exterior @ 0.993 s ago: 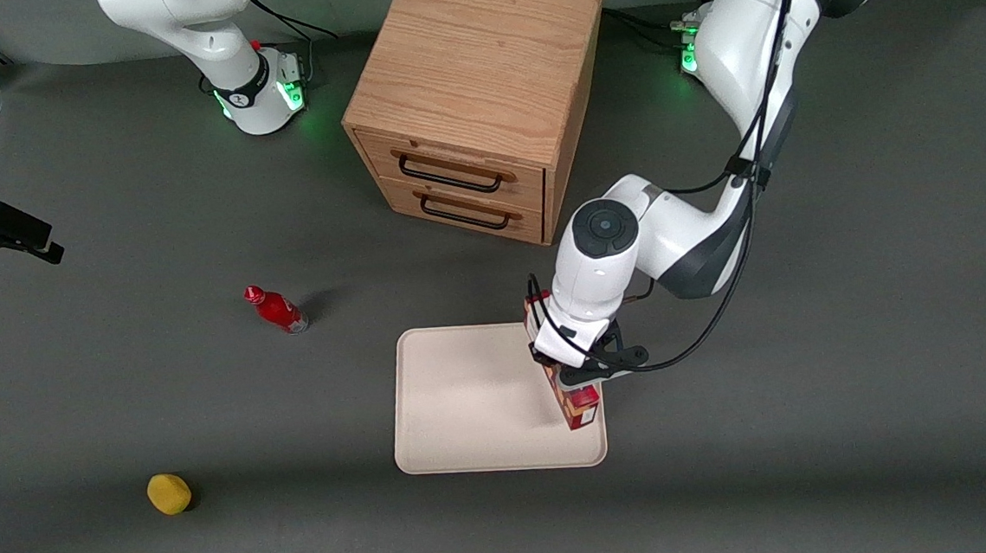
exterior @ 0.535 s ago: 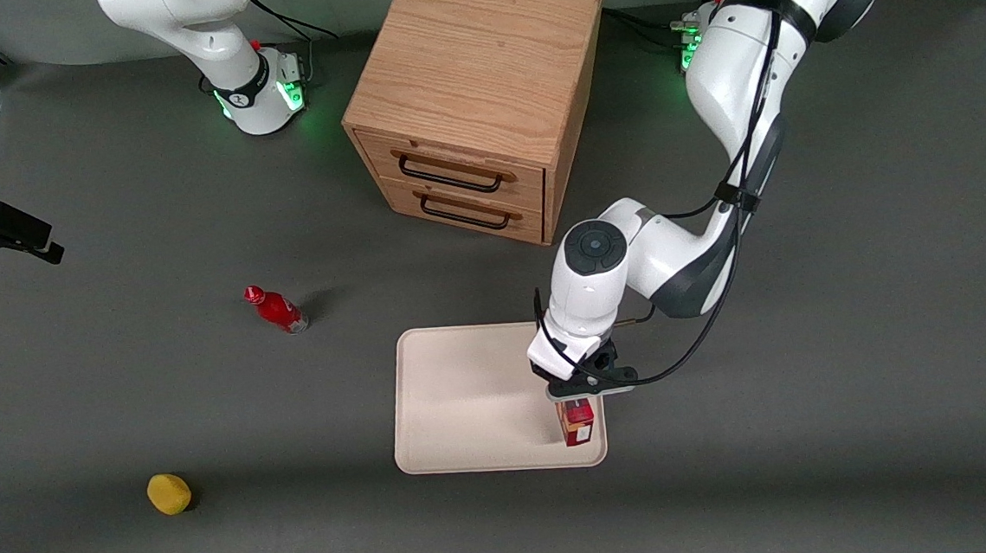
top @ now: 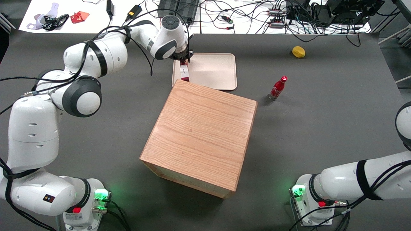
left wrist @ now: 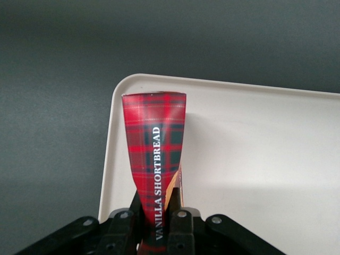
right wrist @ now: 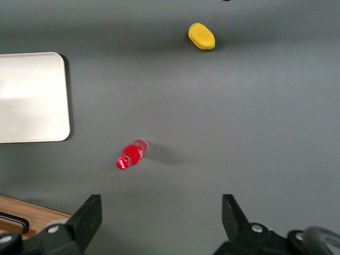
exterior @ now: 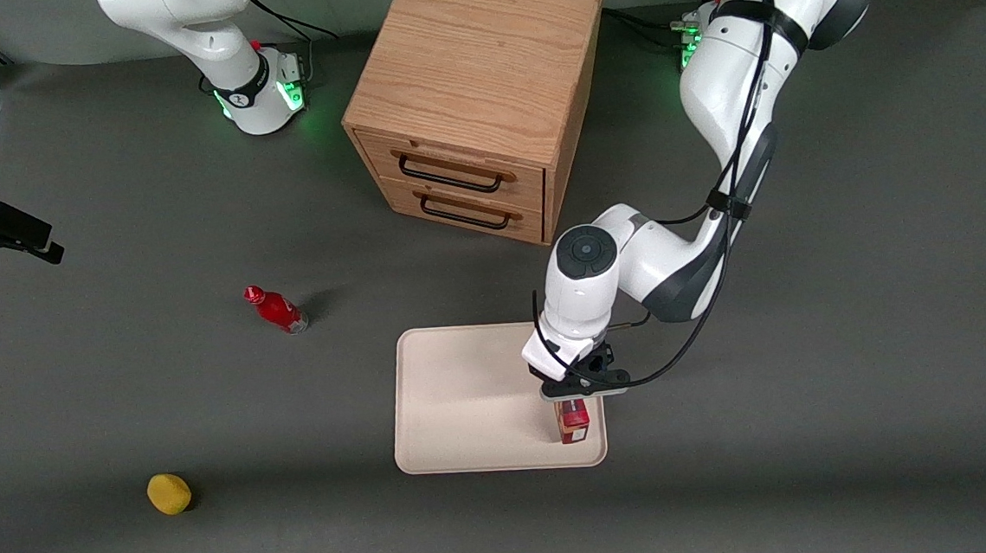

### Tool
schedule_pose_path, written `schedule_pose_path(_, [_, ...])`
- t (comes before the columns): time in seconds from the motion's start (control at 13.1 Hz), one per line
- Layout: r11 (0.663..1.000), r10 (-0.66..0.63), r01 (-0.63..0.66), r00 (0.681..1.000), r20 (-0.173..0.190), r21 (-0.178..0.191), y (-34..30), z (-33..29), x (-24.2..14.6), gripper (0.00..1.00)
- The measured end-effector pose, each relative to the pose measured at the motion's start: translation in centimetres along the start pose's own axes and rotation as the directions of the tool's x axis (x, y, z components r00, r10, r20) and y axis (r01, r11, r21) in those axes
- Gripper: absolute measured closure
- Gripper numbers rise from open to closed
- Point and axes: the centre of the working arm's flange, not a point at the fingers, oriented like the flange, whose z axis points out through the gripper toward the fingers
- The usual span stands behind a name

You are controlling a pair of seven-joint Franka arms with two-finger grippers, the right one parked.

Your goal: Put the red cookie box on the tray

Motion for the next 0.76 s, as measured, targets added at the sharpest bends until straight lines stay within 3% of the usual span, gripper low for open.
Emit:
schedule_pose_path(0.08, [1.000, -0.001, 0.001, 1.000, -0.005, -0.001, -0.3, 0.5, 0.1, 0.72])
schedule_pose_path(0.23, [1.000, -0.001, 0.001, 1.000, -0.005, -0.001, -0.6, 1.7, 0.0, 0.48])
schedule_pose_path(0.38, [1.000, 0.000, 0.000, 1.000, -0.003, 0.000, -0.7, 2.1, -0.1, 0.44])
schedule_pose_path(0.46, [1.000, 0.000, 0.000, 1.000, -0.005, 0.000, -0.7, 2.1, 0.0, 0.36])
schedule_pose_path(0.69, [1.000, -0.012, 0.012, 1.000, -0.020, -0.001, -1.2, 1.5, 0.9, 0.01])
schedule_pose_path(0.76, [1.000, -0.022, 0.022, 1.000, -0.021, 0.007, -1.8, 1.1, 1.6, 0.00])
